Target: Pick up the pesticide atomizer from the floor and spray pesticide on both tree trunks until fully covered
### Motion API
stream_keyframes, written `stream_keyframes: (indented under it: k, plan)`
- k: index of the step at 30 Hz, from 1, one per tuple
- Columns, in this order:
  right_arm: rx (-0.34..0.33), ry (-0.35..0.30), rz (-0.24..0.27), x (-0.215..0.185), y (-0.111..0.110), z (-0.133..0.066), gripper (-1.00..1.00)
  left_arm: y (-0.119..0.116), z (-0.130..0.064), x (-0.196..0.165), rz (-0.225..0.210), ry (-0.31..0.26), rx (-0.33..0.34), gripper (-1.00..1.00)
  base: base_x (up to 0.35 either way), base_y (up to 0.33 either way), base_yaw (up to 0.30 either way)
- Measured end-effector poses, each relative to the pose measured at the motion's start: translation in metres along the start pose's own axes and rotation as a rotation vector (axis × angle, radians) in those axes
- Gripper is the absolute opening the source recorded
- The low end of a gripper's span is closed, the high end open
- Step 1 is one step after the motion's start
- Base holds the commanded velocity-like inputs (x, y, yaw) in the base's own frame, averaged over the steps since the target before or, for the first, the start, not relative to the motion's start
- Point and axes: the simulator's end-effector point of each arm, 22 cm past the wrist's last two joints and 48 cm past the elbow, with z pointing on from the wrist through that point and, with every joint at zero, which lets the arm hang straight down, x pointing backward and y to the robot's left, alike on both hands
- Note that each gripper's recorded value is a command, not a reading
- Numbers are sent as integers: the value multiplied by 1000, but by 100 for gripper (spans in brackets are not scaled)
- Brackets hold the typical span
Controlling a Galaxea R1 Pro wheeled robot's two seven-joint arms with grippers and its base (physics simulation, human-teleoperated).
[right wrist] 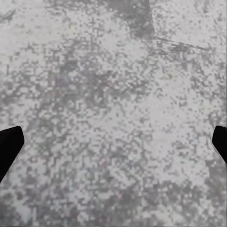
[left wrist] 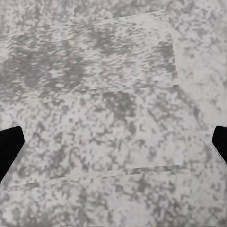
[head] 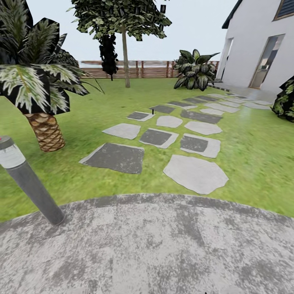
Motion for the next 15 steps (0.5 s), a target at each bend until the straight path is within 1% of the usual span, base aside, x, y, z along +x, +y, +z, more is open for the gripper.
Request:
stream_keyframes:
  k: [3,5,15]
  plan:
    - [0,2,0,1,0,0,100,0,0,1,-1,1,0,100,340,-97,261]
    - [0,3,0,1,0,0,100,0,0,1,-1,3,-1,100,342,-35,116]
    - [-1,1,-2,1,-1,0,100,0,0,1,-2,3,-1,100,342,-3,11]
